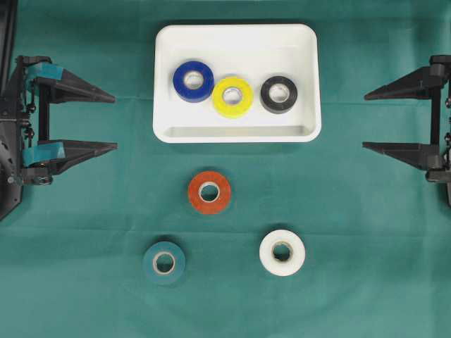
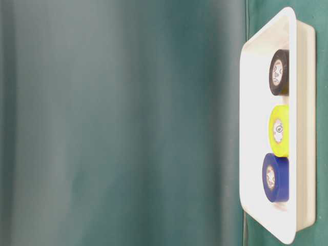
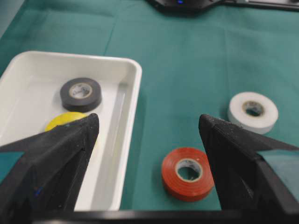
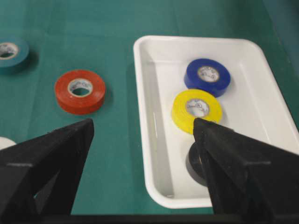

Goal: Pick up the tape from a random location and place it into the white case.

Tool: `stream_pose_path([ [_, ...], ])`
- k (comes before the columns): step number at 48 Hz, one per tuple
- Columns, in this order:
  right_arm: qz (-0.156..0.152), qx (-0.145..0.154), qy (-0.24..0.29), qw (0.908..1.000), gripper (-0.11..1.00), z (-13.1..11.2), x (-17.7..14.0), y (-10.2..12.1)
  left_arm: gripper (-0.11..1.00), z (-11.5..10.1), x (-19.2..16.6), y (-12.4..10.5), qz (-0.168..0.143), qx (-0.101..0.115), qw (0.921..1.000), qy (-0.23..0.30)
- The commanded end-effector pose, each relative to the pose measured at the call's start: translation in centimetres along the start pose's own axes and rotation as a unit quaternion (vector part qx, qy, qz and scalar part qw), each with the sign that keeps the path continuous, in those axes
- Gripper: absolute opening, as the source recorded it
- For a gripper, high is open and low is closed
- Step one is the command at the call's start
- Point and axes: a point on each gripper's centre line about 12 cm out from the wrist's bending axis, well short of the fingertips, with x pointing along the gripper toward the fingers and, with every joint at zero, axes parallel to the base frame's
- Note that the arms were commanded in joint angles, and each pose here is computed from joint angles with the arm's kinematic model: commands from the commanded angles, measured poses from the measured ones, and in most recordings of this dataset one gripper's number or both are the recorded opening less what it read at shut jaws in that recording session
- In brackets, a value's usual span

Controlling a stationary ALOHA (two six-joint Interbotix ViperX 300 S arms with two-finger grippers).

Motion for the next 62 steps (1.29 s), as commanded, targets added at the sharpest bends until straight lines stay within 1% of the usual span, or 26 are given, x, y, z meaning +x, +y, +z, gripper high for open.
stream_pose_path([
  [1, 0.0, 0.002, -0.012, 0.9999, 0.82, 1.05, -0.07, 0.01, 0.85, 1.14, 0.04, -0.05, -0.001, 0.001, 0.9999, -0.016],
  [62, -0.001, 0.002, -0.002, 1.0, 0.82, 0.64, 0.12, -0.02, 0.85, 0.86, 0.05, -0.08, -0.002, 0.0, 1.0, -0.006],
])
